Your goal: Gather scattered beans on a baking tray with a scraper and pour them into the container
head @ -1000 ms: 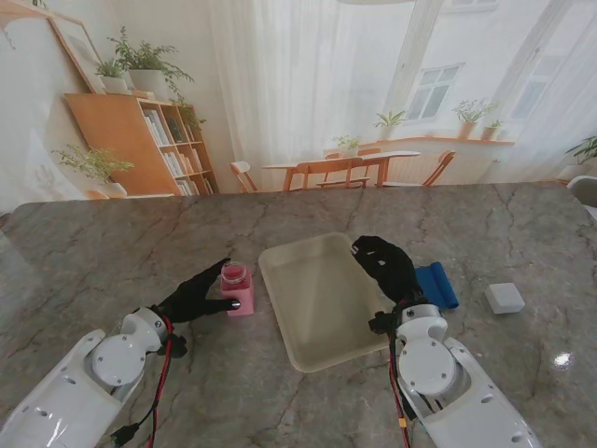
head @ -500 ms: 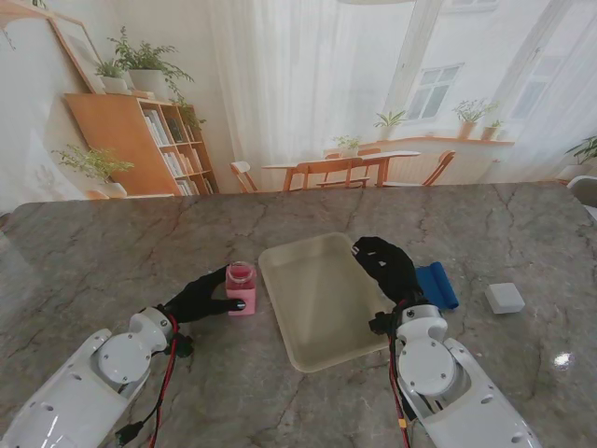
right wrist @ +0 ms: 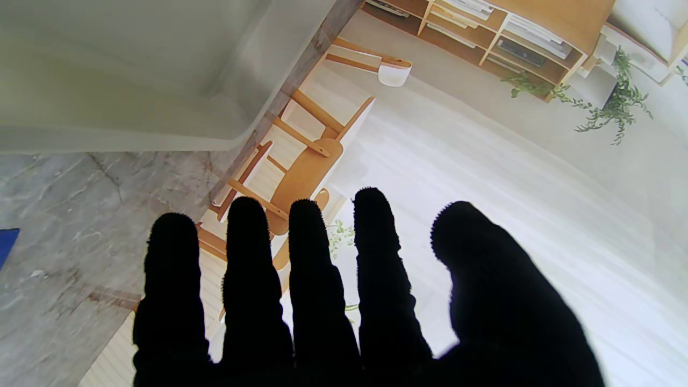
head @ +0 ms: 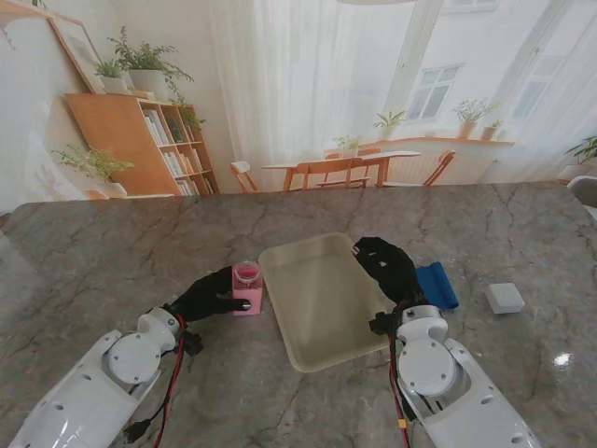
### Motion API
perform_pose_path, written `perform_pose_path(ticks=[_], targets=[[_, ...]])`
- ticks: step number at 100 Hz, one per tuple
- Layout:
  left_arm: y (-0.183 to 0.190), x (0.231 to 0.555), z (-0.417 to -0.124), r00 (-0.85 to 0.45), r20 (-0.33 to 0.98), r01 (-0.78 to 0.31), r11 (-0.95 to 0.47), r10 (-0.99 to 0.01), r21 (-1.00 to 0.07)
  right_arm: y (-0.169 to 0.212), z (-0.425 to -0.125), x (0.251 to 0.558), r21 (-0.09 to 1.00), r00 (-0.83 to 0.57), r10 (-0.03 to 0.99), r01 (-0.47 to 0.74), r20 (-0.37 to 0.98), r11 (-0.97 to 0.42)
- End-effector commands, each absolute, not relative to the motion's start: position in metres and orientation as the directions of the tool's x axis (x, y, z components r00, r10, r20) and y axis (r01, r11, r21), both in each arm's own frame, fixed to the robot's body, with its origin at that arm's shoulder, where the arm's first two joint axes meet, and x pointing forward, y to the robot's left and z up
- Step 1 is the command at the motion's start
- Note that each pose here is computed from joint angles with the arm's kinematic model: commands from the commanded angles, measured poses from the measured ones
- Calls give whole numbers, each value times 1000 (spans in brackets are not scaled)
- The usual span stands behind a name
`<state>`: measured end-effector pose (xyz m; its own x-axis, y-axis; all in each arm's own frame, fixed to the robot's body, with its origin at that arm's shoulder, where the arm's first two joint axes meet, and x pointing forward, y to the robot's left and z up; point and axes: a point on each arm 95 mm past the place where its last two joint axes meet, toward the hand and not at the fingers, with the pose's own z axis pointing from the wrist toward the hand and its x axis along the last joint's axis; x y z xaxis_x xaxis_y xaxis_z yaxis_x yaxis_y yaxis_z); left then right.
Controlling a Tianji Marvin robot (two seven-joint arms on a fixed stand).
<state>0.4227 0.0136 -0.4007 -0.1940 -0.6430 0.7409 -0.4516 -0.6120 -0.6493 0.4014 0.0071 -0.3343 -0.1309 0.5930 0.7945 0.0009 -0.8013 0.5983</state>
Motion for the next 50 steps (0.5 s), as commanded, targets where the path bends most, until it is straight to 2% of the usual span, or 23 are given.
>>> perform_pose_path(ticks=[1, 50], targets=[[10, 419, -408, -175, 750, -459, -621, -638, -635, 9, -337, 400, 596, -125, 591, 12, 797, -803], [7, 419, -401, -165, 779, -338, -707, -605, -621, 3, -336, 397, 602, -113, 599, -13, 792, -798]])
